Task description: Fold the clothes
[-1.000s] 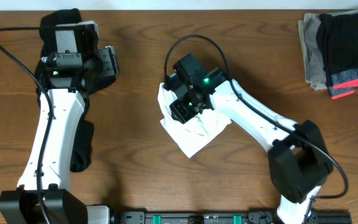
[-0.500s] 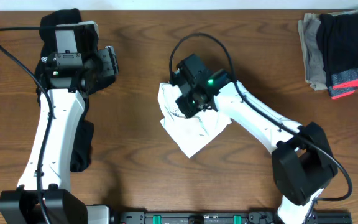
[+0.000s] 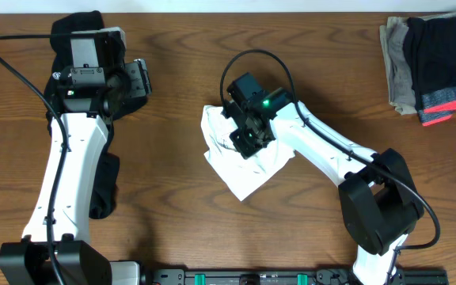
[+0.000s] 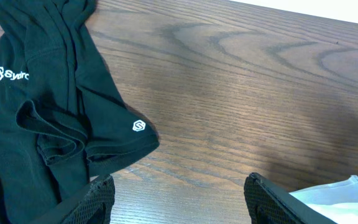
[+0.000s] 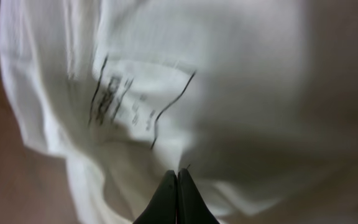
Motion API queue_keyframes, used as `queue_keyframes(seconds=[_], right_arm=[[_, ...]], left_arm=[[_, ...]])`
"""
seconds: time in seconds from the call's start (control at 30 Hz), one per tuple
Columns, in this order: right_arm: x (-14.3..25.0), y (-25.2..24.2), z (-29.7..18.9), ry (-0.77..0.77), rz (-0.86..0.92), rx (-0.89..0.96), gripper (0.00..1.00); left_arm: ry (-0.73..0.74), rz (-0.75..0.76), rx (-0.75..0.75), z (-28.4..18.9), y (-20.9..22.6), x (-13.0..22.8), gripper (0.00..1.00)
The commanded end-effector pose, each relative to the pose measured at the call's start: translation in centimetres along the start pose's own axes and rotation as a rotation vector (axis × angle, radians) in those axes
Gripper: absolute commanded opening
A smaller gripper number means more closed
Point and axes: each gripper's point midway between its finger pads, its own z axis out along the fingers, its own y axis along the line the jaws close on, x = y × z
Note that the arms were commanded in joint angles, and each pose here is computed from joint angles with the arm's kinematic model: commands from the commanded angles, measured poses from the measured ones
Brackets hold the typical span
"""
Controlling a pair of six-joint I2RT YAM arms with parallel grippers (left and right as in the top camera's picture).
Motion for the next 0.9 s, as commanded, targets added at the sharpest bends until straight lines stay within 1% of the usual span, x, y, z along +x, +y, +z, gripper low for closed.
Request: queue_keyframes(seconds=[0.0,0.13,0.3,0.6,0.67,0.77,0.83,0.87], right_arm=[[1.6,2.4,0.2,0.069,0.011,-0.122,0.01],[3.2,4.2,-0.3,0.134,0.017,-0.199,0.01],[3.6,7.6,-1.8,0.134,-0.014,-0.325,0.01],[4.9,11.3,-1.5,0.155,-0.155,-0.346,0.01],[4.9,11.3,-1.3,0.151,-0.172,-0.313,0.01],[3.4,8.8,-1.0,0.102,-0.094,-0.170,0.01],[1.9,6.6,-1.3,0.050,-0.042,-0.090,0.05],[1.0,5.4,-1.5,0.023,-0.021,-0.060,0.10]], left_arm=[[-0.008,-0.002,-0.015,-0.1,0.4,-0.4,0.68],[-0.009,-0.002,-0.015,-0.1,0.4,-0.5,0.68],[-0.014,-0.002,-0.014,-0.1,0.4,-0.6,0.68],[-0.026,-0.001,-0.013,-0.1,0.3,-0.9,0.68],[-0.027,-0.001,-0.013,-0.1,0.3,-0.9,0.68],[-0.028,-0.001,-0.013,-0.1,0.3,-0.9,0.69],[-0.027,-0.001,-0.013,-0.1,0.3,-0.9,0.68],[-0.027,-0.001,-0.013,-0.1,0.3,-0.9,0.68]])
